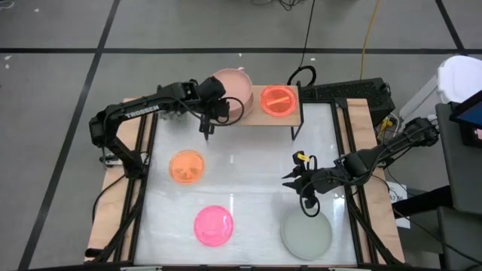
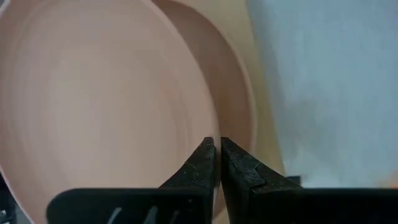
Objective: Place and stack plates onto a shelf
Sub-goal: Stack the light brown plate on top of the light brown plate
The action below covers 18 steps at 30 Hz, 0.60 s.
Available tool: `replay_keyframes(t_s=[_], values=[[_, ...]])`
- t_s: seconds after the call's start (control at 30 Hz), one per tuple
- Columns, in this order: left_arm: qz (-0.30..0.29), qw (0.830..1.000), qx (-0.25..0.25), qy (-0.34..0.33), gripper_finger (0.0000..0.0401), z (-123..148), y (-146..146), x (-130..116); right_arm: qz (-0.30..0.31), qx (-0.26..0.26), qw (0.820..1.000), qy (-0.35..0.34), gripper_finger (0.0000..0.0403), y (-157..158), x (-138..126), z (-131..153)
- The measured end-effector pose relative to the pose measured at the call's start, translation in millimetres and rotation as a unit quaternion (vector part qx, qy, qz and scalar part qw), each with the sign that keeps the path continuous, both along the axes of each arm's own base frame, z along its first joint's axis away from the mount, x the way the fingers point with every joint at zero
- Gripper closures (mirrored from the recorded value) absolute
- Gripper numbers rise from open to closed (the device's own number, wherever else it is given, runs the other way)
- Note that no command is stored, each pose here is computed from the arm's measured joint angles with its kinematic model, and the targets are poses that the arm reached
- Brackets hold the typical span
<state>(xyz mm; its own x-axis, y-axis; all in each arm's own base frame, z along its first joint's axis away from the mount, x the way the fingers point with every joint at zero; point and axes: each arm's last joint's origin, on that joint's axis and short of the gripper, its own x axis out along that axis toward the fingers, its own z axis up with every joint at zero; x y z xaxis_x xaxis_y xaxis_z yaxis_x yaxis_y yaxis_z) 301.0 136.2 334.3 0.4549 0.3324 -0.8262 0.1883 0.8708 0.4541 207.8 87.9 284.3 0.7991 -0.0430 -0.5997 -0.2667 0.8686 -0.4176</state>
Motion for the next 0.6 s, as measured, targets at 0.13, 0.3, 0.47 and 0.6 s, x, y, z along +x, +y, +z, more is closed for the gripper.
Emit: replay_keyframes(t_s=[0.13,0.3,0.47,0.6], values=[[-0.002,1.000,-0.003,-0.003,0.0381,-1.1,-1.5,2.7,0.001,-0.001,1.000,0.000,0.0314,0.0,0.0,0.0],[0.001,1.000,-0.006,-0.009,0.0379,-2.7,-1.1,5.6,0.001,-0.001,1.000,0.000,0.0314,0.0,0.0,0.0],[0.010,0.999,-0.005,-0.036,0.0377,-0.8,0.0,9.9,0.001,-0.002,1.000,0.003,0.0314,-0.1,-0.3,-0.4],[0.011,0.999,-0.006,-0.035,0.0376,-0.9,-0.1,9.9,0.000,-0.003,1.000,0.006,0.0314,-0.3,-0.7,-0.9]])
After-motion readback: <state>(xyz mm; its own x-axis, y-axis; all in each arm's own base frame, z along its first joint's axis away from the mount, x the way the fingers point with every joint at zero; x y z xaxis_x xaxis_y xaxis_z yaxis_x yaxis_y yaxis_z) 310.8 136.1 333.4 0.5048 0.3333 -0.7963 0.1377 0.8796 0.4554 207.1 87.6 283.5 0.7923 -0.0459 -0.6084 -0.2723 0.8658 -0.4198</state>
